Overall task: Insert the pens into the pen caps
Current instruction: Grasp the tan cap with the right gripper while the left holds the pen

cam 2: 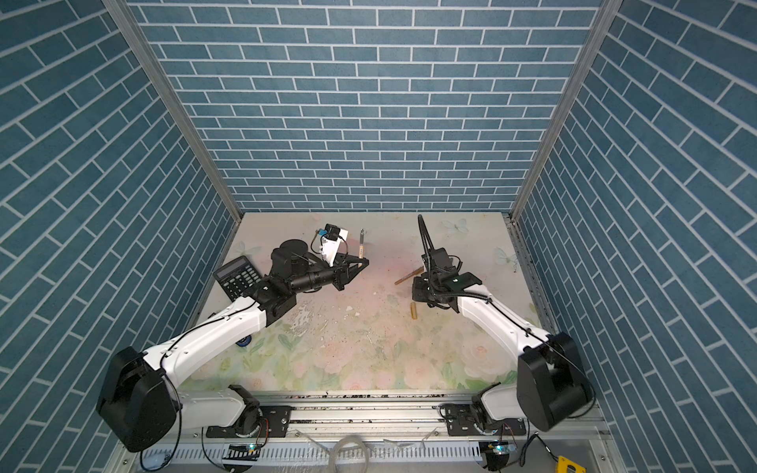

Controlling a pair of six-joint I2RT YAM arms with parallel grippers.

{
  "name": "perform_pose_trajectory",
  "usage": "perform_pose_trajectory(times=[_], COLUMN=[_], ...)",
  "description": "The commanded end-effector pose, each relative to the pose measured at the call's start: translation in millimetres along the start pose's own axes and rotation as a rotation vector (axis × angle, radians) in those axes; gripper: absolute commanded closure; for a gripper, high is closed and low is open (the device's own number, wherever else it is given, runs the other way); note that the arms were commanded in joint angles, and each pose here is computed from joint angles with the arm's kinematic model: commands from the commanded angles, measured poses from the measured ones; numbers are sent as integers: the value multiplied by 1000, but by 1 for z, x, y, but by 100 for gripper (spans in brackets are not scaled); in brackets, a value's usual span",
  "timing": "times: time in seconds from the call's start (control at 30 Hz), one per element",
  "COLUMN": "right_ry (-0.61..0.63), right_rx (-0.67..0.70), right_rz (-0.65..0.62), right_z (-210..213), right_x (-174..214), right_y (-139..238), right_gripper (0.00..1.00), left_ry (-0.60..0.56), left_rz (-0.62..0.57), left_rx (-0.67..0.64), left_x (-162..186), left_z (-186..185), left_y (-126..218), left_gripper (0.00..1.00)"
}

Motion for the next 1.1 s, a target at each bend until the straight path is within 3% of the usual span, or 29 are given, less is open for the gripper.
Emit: perform_pose_trajectory(times=[0.0,0.17,0.47,1.07], right_ry=[53,99,118,103], right_rx=[-25,-42,-30,13], right_rz=[141,266,330,352], right_z=[-3,-5,-10,-20], right_x=[11,13,21,33], right_y=[-14,-49,-67,-87], right_gripper=[80,77,74,81], left_ry=[-13,-18,-6,7], left_rz=[-9,-14,-3,22], left_rx=[-2,8,29,31], left_x=[1,0,1,5], left_z=[-5,-10,-11,-7], left_y=[5,8,6,0], left_gripper=[100,100,100,100])
Point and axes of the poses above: each gripper's point midway between its finger pads, its own y axis back along the fingers, its own z axis along the line the jaws close on, x = y × z, the point moved 6 cm from there along y, back along the fingers, and after that the axes turned 12 degrees about y, right-handed, at the moved point
